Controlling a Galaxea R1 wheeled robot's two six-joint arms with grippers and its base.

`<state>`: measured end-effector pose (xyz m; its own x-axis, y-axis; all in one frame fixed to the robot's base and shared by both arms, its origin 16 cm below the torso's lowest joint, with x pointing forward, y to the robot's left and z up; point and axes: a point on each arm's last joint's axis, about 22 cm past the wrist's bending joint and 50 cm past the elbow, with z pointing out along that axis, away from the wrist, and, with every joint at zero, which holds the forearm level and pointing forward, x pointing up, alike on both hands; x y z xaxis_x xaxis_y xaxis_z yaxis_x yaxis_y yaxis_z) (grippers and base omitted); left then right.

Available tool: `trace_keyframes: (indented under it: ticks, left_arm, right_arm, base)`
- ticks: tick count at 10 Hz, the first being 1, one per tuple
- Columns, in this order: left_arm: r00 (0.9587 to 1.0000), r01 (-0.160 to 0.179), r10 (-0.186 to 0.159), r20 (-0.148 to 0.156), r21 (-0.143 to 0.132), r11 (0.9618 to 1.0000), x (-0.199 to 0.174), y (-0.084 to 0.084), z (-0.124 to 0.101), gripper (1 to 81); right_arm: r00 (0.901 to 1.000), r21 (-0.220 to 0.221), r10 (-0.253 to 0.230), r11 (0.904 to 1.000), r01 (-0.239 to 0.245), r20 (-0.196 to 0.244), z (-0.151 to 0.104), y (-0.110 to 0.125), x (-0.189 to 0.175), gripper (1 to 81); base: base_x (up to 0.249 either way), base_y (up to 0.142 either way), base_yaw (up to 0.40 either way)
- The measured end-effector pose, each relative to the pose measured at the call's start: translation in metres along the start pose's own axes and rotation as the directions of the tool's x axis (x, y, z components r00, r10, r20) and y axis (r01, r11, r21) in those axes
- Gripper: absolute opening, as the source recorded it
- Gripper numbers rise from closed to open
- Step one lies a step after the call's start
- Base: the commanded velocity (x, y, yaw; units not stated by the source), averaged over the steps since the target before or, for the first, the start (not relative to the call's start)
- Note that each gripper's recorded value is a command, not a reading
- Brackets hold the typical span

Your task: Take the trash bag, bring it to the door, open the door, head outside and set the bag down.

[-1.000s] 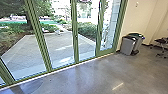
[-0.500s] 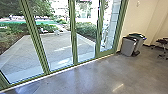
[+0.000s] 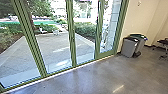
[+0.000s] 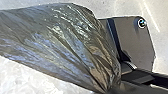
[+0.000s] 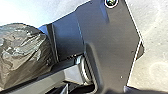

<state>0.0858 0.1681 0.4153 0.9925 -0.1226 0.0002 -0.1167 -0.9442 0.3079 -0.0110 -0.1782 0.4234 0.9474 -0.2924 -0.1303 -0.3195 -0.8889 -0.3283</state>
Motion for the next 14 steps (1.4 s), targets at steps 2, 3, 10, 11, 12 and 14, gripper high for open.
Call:
trace_keyframes:
  ticks: [2, 3, 10, 11, 12, 14]
  left_arm:
    - [1.0000, 0.000, 0.000, 0.000, 0.000, 1.0000, -0.0001, 0.0000, 0.0000, 1.0]
    - [1.0000, 0.000, 0.000, 0.000, 0.000, 1.0000, 0.0000, 0.0000, 0.0000, 1.0]
    - [1.0000, -0.001, 0.001, -0.001, 0.000, 1.0000, 0.0017, -0.0001, 0.0000, 1.0]
    - [1.0000, -0.002, 0.002, -0.001, 0.000, 1.0000, 0.0020, -0.0001, -0.0001, 1.0]
    - [1.0000, -0.002, 0.002, -0.002, 0.000, 1.0000, 0.0024, -0.0001, -0.0001, 1.0]
    - [1.0000, -0.002, 0.002, -0.001, 0.000, 1.0000, 0.0020, -0.0001, -0.0001, 1.0]
  right_arm:
    - [1.0000, 0.000, 0.000, 1.0000, 0.000, 0.000, 0.0000, 0.0000, 0.0000, 81.1]
    - [1.0000, 0.000, 0.000, 1.0000, 0.000, 0.000, 0.0001, -0.0003, -0.0001, 81.1]
    - [1.0000, 0.002, 0.000, 1.0000, 0.000, -0.001, 0.0006, -0.0019, 0.0004, 81.1]
    - [1.0000, 0.000, 0.000, 1.0000, 0.000, -0.001, 0.0004, -0.0010, 0.0006, 81.1]
    - [1.0000, 0.000, 0.000, 1.0000, 0.000, -0.004, 0.0004, -0.0010, 0.0011, 81.1]
    - [1.0000, 0.000, 0.000, 1.0000, 0.000, -0.003, 0.0004, -0.0009, 0.0007, 81.1]
  base:
    - [0.192, -0.082, 0.000]
    - [0.192, -0.101, 0.000]
    - [0.192, -0.117, 0.000]
    - [0.192, -0.121, 0.000]
    - [0.192, -0.121, 0.000]
    - [0.192, -0.121, 0.000]
